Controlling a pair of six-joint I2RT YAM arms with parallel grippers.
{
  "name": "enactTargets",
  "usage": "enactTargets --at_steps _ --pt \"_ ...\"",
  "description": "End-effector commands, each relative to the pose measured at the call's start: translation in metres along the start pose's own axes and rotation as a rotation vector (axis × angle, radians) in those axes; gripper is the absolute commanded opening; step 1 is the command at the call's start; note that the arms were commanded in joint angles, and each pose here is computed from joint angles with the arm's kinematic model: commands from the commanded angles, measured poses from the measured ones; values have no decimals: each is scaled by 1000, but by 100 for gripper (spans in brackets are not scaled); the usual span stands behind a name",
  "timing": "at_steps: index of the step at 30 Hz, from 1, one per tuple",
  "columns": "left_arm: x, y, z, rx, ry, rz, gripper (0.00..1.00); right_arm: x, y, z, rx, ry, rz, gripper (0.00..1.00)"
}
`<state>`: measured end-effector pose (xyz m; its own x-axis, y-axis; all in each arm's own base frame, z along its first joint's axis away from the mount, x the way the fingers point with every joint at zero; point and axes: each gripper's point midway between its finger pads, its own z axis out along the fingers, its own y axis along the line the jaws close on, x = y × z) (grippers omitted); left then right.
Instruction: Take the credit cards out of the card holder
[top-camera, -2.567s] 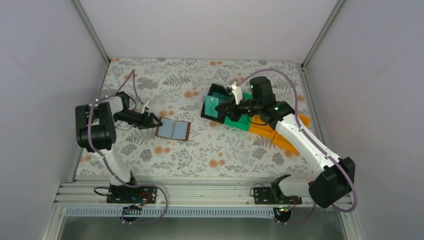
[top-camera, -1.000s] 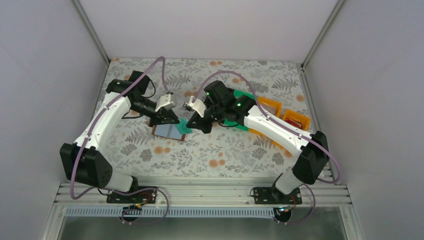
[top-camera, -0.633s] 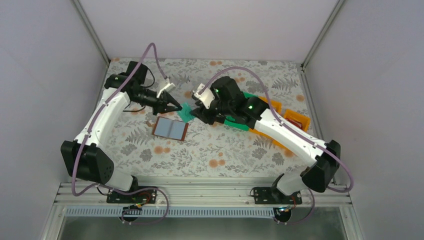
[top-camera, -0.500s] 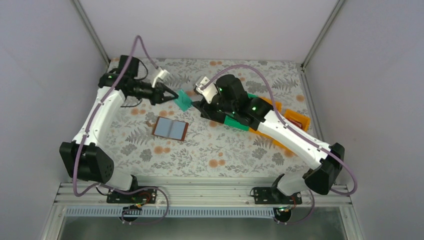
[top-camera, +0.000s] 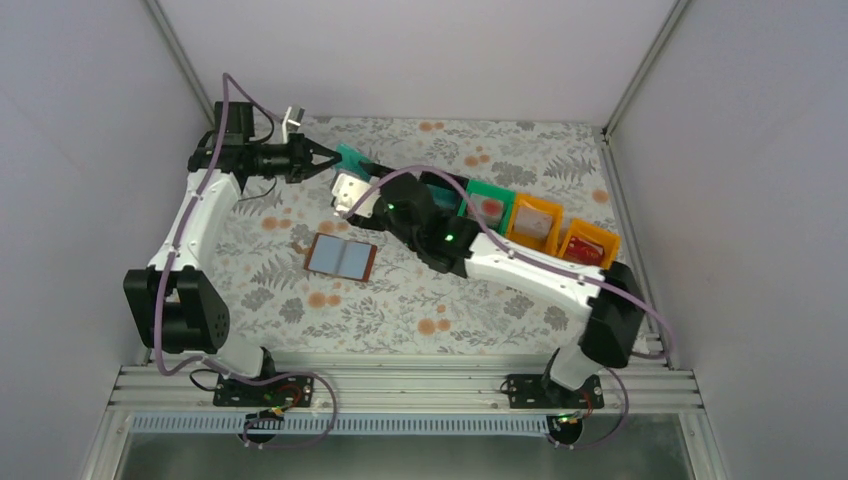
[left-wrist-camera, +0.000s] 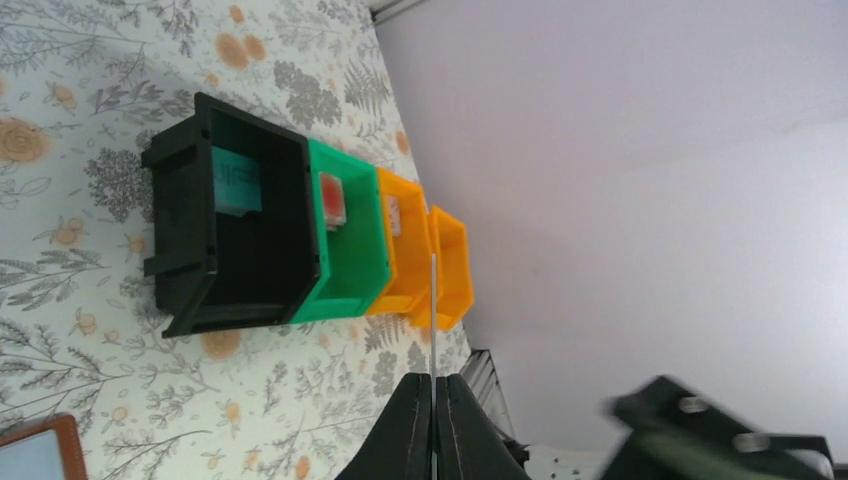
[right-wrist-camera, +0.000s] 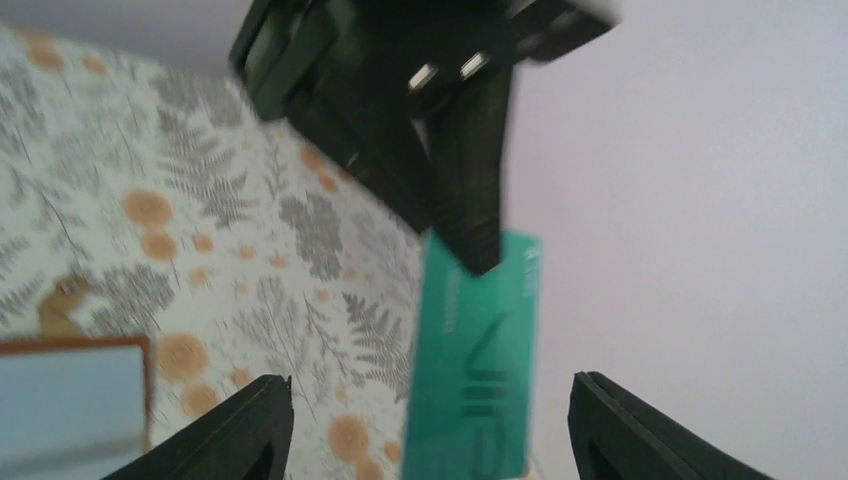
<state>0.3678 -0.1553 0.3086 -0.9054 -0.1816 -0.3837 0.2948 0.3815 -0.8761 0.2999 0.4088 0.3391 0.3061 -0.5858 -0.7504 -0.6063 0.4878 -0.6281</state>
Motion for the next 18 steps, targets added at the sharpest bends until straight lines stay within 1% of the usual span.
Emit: enactTargets --at_steps 1,5,7,10,12,13,15,18 --pt "-5 -21 -5 47 -17 -49 2 -1 -10 19 108 42 -142 69" --pt "-1 -17 -4 48 -10 -67 2 11 -11 39 161 115 -179 59" --pt "1 -17 -3 51 -6 -73 2 12 -13 44 177 126 -179 54" --pt "2 -15 -3 52 -3 -76 2 13 -15 48 193 132 -171 50" --pt "2 -14 -2 53 -2 -80 2 13 -15 52 195 138 -171 45" --pt "2 -14 -2 54 -1 -80 2 14 -15 54 197 146 -172 41" --pt "3 -14 -2 55 0 -80 2 18 -15 58 199 164 -175 29" --pt "3 -16 -2 62 2 -76 2 22 -16 62 196 185 -176 16"
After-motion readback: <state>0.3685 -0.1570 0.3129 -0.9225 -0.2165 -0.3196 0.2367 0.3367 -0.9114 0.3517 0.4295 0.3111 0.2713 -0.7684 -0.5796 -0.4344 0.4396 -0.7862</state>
